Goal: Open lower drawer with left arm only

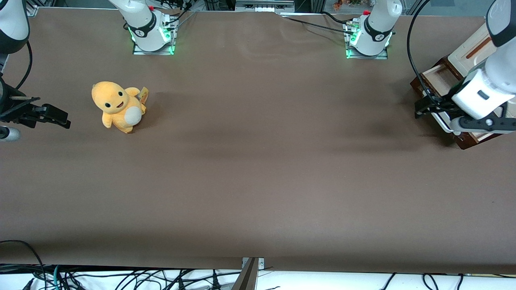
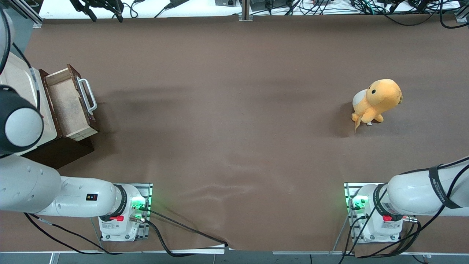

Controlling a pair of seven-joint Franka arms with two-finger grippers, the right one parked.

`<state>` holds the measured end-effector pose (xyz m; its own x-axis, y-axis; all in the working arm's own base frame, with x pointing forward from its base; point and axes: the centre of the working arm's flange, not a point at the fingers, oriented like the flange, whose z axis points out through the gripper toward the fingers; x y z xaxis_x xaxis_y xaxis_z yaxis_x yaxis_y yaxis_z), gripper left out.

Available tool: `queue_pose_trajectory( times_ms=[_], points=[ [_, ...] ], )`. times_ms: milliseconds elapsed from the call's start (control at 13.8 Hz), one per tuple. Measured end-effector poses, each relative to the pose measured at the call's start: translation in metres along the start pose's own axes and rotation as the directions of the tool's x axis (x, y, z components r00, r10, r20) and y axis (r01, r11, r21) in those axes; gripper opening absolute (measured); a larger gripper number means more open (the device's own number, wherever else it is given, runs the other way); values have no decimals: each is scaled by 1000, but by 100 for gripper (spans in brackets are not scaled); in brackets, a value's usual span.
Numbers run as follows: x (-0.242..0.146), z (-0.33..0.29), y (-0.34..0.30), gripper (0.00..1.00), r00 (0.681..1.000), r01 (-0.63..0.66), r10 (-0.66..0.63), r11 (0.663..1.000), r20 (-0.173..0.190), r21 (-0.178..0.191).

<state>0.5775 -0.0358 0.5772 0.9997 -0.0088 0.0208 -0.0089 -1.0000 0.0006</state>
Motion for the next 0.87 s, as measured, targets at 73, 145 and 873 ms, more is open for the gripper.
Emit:
queue_pose_trajectory(
  times_ms=[73, 145, 873],
  points=[
    [-9, -4, -6, 100, 1000, 9, -9, 1000, -6, 1],
    [-18, -8, -9, 100, 1000, 15, -15, 1000, -1, 1],
    [-42, -14, 4, 100, 996, -10, 10, 1000, 93, 7]
  ],
)
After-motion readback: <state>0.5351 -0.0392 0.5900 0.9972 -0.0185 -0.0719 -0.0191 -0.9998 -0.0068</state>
